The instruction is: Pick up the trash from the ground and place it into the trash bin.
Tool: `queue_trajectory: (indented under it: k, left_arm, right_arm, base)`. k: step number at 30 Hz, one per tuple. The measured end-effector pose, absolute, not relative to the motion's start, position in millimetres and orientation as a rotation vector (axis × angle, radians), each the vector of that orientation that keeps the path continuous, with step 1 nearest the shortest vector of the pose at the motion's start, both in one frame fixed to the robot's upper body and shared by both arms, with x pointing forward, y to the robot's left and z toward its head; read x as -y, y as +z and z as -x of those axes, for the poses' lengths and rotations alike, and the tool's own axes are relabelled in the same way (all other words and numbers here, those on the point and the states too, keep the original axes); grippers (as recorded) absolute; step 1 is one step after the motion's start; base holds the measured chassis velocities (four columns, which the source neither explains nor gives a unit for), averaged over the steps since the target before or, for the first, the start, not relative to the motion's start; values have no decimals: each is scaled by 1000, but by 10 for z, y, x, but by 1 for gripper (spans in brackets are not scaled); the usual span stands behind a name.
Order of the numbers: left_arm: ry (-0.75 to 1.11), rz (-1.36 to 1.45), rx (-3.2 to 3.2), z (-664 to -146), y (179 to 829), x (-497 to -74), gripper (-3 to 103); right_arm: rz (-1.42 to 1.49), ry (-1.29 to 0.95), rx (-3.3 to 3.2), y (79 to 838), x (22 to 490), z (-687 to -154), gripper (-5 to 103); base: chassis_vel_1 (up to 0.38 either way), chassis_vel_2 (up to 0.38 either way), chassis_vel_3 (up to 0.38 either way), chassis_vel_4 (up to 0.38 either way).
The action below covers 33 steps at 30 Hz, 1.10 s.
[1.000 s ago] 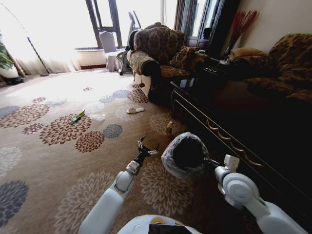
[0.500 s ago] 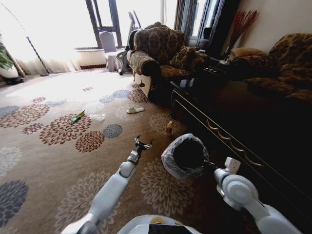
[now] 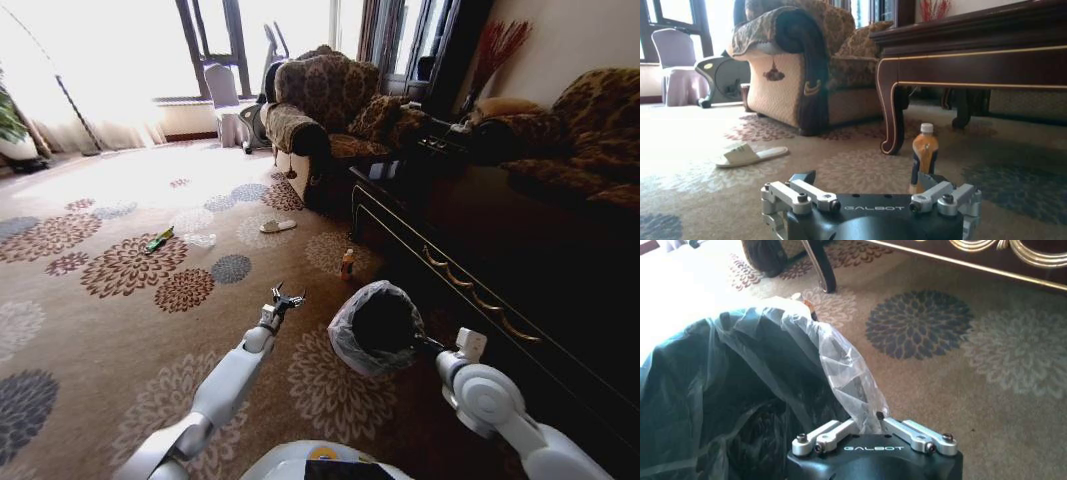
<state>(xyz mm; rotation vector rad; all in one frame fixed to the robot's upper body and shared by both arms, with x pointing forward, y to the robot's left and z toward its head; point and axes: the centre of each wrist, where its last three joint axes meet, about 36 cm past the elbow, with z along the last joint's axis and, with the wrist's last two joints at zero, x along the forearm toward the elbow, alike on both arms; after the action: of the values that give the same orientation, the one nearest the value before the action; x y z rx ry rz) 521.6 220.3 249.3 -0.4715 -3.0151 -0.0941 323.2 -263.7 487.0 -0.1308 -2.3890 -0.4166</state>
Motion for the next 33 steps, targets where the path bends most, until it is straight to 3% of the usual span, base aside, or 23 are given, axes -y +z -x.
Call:
queue_trajectory:
  k: [17, 33]
  left_arm:
    - [-85, 535, 3007, -5191, 2462, -2151, 100]
    - [-94, 600, 3005, -5214, 2491, -2117, 100]
  right_arm:
    - [111, -405, 2395, 4841, 2604, -3175, 0]
    - [118, -411, 2407, 4844, 2612, -3058, 0]
  base:
    - [-7, 6, 10, -9]
    - [-100, 102, 114, -112]
